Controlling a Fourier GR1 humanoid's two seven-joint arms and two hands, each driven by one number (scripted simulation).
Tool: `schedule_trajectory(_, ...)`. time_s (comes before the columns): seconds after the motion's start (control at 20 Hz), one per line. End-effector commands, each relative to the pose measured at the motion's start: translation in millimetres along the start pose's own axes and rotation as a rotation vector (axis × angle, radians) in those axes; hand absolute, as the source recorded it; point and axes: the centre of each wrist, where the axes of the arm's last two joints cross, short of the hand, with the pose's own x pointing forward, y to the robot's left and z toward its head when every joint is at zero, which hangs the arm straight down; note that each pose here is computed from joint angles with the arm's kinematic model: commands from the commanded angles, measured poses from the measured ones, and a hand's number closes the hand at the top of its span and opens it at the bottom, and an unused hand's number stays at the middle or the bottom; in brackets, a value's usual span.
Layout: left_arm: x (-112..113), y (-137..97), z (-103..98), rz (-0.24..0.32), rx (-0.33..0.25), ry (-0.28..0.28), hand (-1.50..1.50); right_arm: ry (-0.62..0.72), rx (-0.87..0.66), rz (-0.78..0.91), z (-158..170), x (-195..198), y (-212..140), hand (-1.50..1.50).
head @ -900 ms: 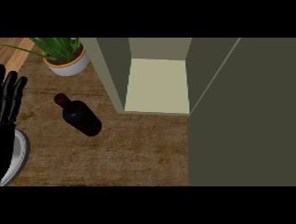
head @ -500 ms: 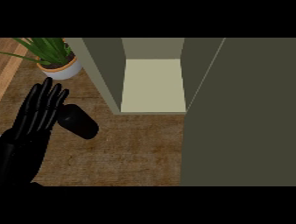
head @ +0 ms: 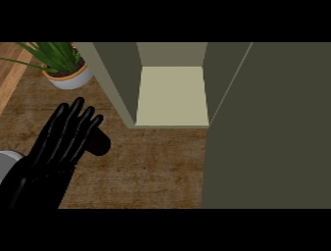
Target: Pick up the wine, place it into the cabinet and close the cabinet
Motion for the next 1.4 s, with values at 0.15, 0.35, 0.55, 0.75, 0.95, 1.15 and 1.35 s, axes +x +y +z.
schedule_trajectory(0.15, 21, -22, 5, 0.038, -0.015, -0.002, -1.5, -0.015, 0.015, -0.006, 6, 16, 8, -1.5)
schedule_trajectory(0.35, 40, -17, -5, 0.056, 0.002, 0.004, -1.5, 0.023, 0.017, -0.017, -3, 20, 1, -1.5)
schedule_trajectory(0.55, 31, -26, 12, 0.068, 0.049, -0.006, -1.5, 0.021, 0.017, 0.005, 9, 51, 7, -1.5)
schedule_trajectory(0.75, 67, -23, 18, 0.05, 0.078, -0.006, -1.5, -0.008, 0.011, 0.0, 11, 42, 5, -1.5)
schedule_trajectory(0.95, 72, -10, 20, 0.012, 0.109, -0.023, -1.5, 0.002, 0.009, -0.014, -8, 46, 12, -1.5)
schedule_trajectory(1.15, 57, 12, 14, -0.021, 0.149, -0.027, -1.5, 0.003, 0.015, 0.008, 4, 53, 13, -1.5)
schedule_trajectory(1.35, 64, 23, 28, -0.035, 0.168, 0.007, -1.5, 0.001, -0.014, 0.015, 3, 47, 15, -1.5)
